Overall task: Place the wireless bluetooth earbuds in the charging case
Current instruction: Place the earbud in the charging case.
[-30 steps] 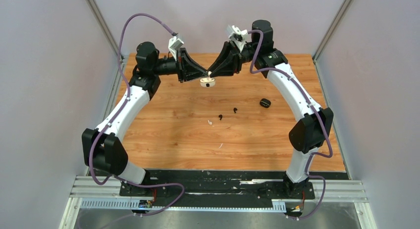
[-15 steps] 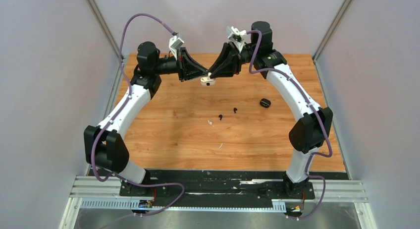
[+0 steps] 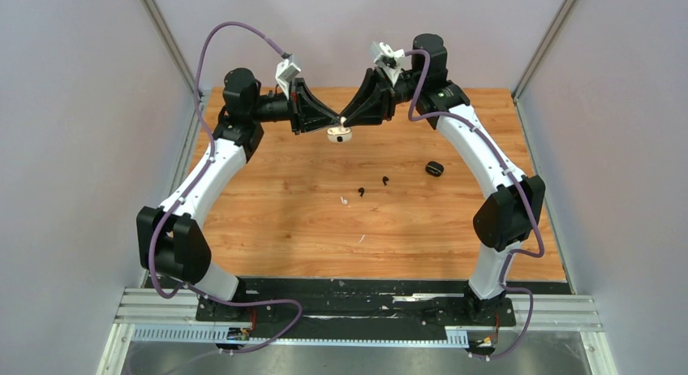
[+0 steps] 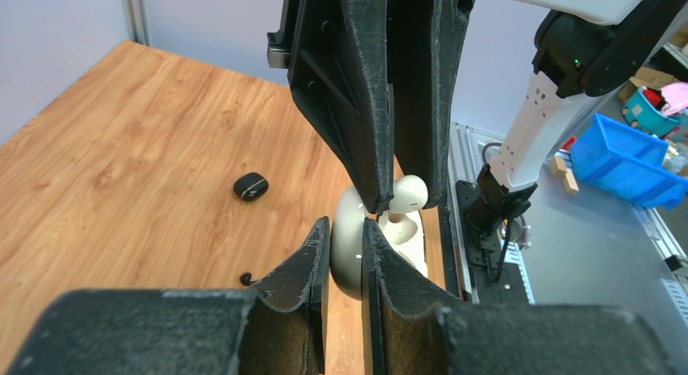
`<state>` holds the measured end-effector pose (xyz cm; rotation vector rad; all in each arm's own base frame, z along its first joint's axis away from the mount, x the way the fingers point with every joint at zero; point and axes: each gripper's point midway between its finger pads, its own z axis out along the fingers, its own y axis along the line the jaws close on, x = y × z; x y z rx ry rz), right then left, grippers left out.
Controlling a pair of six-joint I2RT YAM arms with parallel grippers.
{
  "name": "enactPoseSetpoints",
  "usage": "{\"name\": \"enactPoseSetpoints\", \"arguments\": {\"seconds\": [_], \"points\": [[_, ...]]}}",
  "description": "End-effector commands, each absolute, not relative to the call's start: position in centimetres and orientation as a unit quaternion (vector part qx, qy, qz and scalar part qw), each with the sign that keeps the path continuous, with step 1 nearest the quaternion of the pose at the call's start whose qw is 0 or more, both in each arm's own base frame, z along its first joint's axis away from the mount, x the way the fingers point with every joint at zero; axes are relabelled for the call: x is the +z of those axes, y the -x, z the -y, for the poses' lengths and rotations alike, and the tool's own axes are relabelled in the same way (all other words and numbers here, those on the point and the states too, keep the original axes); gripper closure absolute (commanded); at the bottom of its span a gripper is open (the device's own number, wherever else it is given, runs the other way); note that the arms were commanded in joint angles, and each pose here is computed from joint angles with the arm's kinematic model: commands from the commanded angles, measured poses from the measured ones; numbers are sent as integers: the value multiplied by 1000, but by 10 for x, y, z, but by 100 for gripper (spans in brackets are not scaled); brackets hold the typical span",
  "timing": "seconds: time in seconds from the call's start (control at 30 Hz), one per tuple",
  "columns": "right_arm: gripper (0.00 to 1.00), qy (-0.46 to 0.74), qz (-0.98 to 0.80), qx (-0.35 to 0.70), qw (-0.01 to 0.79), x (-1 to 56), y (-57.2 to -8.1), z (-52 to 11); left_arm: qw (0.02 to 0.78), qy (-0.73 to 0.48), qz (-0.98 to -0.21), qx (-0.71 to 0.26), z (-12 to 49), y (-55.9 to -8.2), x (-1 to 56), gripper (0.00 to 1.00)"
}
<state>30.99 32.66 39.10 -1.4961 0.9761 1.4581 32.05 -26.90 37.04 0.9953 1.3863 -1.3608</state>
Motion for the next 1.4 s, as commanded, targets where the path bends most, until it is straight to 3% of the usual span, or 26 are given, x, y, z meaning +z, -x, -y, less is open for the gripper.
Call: {"name": "enactPoseSetpoints", "arguments": {"seconds": [0.0, 0.93, 1.37], "points": [[78, 643, -290, 616, 351, 401, -273, -310, 489, -427, -533, -543, 265, -309, 399, 100], [76, 635, -304, 621, 344, 389, -282, -309, 495, -434, -520, -544, 265, -307, 412, 100], [72, 614, -342, 626, 338, 380, -282, -311, 554, -432, -498, -508, 262, -313, 433, 100]]}}
